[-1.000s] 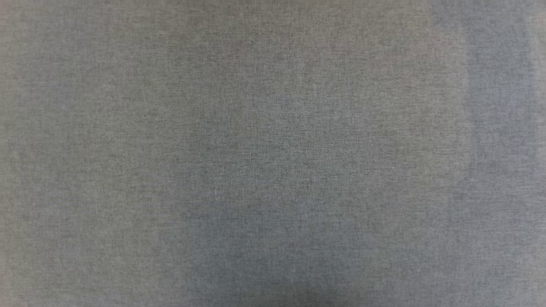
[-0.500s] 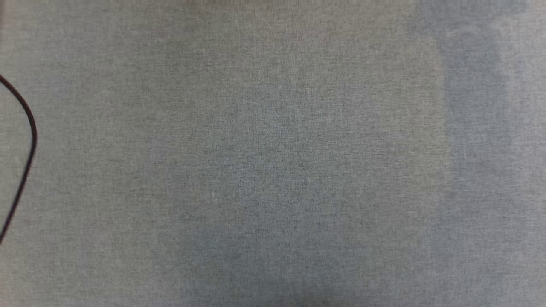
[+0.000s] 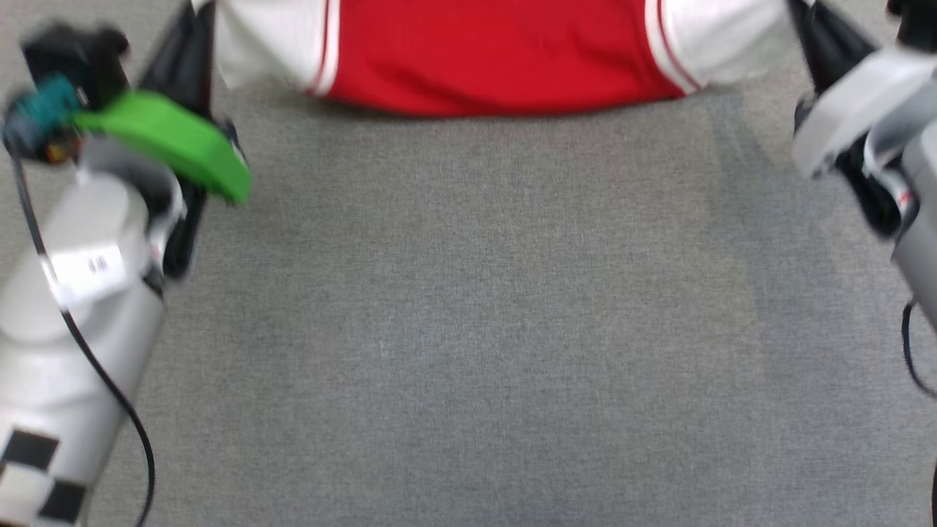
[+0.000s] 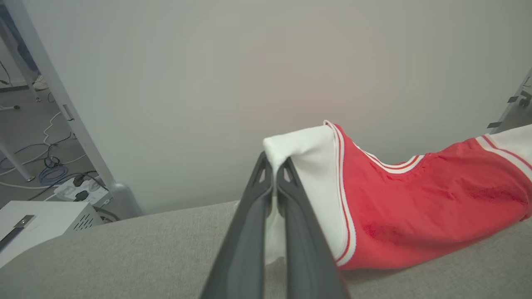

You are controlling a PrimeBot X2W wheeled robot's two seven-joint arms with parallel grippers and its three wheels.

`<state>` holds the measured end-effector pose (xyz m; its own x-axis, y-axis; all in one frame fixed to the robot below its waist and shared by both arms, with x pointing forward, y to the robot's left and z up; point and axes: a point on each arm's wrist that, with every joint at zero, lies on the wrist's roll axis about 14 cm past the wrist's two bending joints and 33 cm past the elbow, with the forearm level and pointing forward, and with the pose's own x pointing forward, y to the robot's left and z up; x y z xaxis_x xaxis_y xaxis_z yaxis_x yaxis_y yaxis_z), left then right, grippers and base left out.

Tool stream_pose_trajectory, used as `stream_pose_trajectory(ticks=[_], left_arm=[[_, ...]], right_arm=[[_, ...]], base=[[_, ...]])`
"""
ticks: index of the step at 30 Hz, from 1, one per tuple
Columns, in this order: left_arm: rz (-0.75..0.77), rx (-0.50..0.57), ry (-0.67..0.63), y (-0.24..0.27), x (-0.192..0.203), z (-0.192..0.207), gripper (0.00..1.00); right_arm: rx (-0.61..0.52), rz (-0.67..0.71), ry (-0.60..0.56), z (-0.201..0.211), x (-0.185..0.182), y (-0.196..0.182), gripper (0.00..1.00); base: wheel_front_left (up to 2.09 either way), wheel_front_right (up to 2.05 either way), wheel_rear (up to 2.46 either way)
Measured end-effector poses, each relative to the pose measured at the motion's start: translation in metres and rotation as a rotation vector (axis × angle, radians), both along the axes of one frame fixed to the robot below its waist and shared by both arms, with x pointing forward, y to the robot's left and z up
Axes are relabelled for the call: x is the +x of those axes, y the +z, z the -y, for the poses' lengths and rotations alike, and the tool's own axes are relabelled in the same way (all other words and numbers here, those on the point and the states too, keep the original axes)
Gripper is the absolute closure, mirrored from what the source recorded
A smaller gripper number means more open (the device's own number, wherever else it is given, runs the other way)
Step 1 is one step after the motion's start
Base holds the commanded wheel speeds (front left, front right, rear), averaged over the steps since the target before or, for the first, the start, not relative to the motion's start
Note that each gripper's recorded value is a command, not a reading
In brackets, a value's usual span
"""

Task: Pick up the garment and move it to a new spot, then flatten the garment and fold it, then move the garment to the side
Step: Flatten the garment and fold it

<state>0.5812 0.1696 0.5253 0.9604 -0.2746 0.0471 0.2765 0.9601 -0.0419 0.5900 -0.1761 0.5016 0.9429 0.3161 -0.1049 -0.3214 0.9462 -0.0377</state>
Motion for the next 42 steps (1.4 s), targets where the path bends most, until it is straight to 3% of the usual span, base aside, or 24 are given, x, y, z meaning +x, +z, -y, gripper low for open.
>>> stream_pose_trajectory(ticks=[10, 20, 37, 42], left_arm=[[-0.178, -0.051, 0.073, -0.054, -0.107, -0.024, 1.0], [-0.291, -0.044, 0.147, -0.083, -0.184, -0.038, 1.0], [-0.437, -0.088, 0.231, -0.121, -0.274, -0.048, 1.0], [-0.44, -0.099, 0.238, -0.122, -0.278, -0.046, 1.0]], right_arm=[[0.02, -0.156, 0.011, 0.01, -0.093, -0.046, 1.0], [0.07, -0.267, -0.08, 0.042, -0.173, -0.077, 1.0], [0.185, -0.434, -0.229, 0.069, -0.28, -0.127, 1.0], [0.204, -0.436, -0.242, 0.068, -0.283, -0.126, 1.0]], base=[[0.0, 0.0, 0.0], [0.0, 0.0, 0.0], [0.0, 0.0, 0.0], [0.0, 0.0, 0.0]])
